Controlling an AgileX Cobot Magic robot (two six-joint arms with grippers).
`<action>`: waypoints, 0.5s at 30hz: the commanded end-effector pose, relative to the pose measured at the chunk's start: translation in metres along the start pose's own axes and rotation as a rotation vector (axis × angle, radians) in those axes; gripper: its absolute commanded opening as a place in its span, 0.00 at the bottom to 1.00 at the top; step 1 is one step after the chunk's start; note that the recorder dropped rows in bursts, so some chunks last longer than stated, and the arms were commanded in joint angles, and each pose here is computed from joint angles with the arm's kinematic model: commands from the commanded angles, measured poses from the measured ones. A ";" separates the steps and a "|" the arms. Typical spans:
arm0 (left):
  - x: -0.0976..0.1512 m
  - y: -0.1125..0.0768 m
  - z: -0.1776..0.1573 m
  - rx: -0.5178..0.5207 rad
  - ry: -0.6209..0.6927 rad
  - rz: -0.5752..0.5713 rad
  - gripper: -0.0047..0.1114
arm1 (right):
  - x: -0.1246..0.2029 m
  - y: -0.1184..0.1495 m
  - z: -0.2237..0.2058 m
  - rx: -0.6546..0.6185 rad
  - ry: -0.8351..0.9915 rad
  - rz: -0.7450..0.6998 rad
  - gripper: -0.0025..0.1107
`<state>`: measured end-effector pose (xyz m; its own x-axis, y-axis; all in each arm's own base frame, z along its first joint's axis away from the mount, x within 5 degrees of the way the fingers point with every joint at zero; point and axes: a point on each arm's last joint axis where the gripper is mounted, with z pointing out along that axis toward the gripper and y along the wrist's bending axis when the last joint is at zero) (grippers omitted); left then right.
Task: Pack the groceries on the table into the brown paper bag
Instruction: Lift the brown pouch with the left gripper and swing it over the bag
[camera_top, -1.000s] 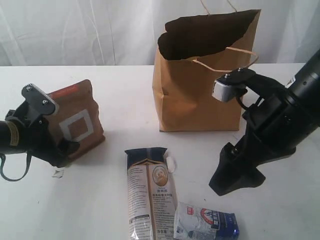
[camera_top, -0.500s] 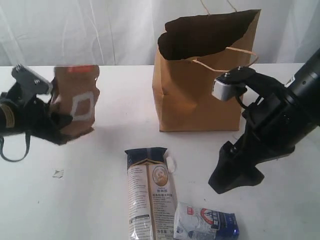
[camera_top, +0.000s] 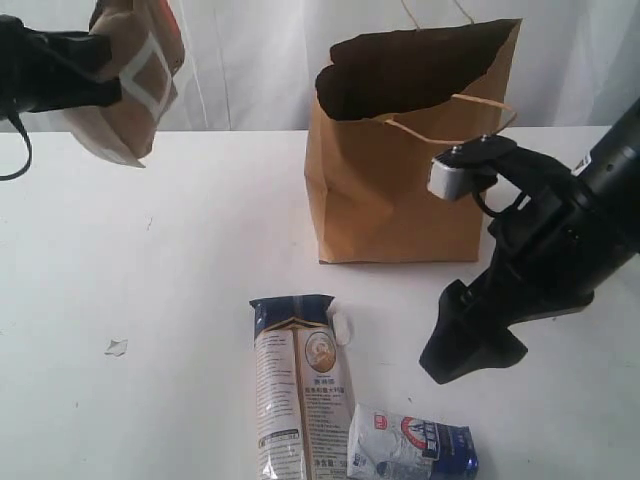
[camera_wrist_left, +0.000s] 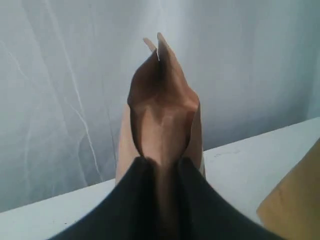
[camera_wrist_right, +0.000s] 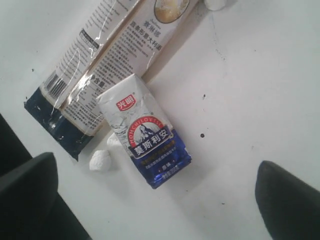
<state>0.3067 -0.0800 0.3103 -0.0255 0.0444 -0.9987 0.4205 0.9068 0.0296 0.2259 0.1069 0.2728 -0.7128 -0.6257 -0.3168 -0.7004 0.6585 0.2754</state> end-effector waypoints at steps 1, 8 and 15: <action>-0.024 -0.007 -0.004 0.090 -0.204 -0.060 0.04 | -0.002 -0.001 0.001 0.018 -0.017 0.003 0.95; -0.029 -0.012 -0.002 0.190 -0.303 -0.257 0.04 | 0.003 -0.001 0.001 0.021 0.029 0.156 0.94; -0.034 -0.008 0.040 0.358 -0.395 -0.497 0.04 | 0.009 -0.002 0.000 0.040 0.090 0.239 0.61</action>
<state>0.3334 -0.1027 0.3350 0.0272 -0.4777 -0.8781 0.6731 0.6582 -0.3371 0.2224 0.1008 0.2701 -0.8445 -0.5022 -0.1861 -0.5356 0.7902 0.2978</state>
